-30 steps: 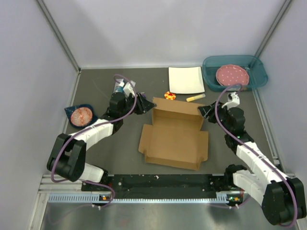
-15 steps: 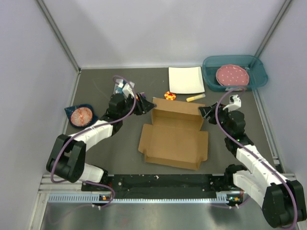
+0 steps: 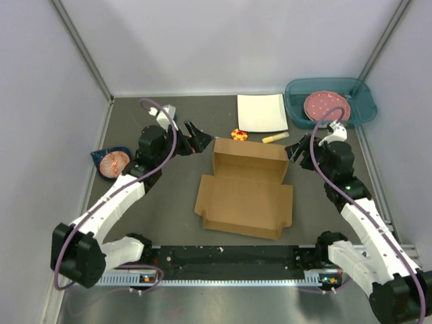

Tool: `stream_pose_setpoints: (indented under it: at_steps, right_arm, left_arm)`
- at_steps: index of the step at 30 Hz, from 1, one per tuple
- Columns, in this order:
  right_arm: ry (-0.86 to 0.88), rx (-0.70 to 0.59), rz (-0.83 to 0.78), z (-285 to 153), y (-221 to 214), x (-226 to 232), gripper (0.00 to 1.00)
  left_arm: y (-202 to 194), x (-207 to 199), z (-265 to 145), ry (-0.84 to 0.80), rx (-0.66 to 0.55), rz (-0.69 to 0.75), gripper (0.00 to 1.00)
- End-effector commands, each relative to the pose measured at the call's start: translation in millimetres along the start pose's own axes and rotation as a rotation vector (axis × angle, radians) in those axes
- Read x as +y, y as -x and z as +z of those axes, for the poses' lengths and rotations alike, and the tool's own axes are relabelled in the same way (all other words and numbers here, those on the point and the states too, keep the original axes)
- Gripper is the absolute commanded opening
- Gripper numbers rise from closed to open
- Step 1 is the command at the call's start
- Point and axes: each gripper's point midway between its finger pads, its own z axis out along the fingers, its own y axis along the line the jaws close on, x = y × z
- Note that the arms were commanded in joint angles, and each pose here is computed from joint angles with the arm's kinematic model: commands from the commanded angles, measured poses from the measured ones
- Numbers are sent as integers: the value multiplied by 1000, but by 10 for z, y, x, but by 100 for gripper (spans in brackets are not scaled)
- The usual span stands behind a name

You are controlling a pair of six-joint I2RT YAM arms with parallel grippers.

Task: Fold the paper box

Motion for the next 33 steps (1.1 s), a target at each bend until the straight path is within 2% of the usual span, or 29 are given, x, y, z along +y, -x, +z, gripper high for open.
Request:
stream_pose_setpoints:
  at_steps: [1, 2, 3, 4, 5, 7, 8, 9, 10, 12, 13, 17, 24, 26, 33]
  right_arm:
    - [72, -95, -94, -250, 484, 357, 79]
    - [62, -79, -161, -267, 472, 376, 84]
    - [75, -106, -219, -332, 619, 550, 84]
    - [132, -73, -312, -389, 497, 828, 84]
    - [45, -96, -454, -387, 586, 857, 85]
    - [16, -102, -623, -417, 538, 1054, 85]
    - [-8, -93, -787, -417, 418, 1230, 86]
    - [-28, -85, -863, -418, 358, 1267, 86]
    - [-35, -74, -938, -402, 264, 1327, 86]
    - [-72, -45, -1122, -350, 43, 1395, 86]
    - [-95, -38, -1174, -338, -6, 1396, 86]
    - [-112, 5, -1420, -284, -325, 1486, 86]
    - [-172, 38, -1590, -105, -579, 1451, 86]
    - [-212, 46, -1655, -10, -658, 1388, 84]
    - [-324, 55, -1718, 317, -701, 1298, 72]
  left_arm:
    - [308, -83, -252, 50, -105, 69, 99]
    - [326, -37, -294, 79, -123, 70, 99]
    - [278, 13, -337, 95, -123, 73, 99]
    - [312, -23, -438, 90, -150, 75, 99]
    - [234, 39, -496, 114, -138, 61, 98]
    - [59, 122, -646, 121, -140, 41, 95]
    - [-7, 160, -703, 126, -143, 30, 94]
    - [-194, 314, -741, 159, -122, 10, 93]
    - [-194, 277, -854, 142, -152, 2, 92]
    - [-393, 459, -934, 184, -142, -10, 91]
    - [-384, 450, -1017, 180, -170, -12, 90]
    - [-539, 567, -1147, 212, -159, -9, 90]
    - [-633, 630, -1257, 235, -146, 6, 90]
    - [-650, 638, -1262, 235, -146, -2, 90]
    - [-741, 766, -1260, 269, -164, -66, 90]
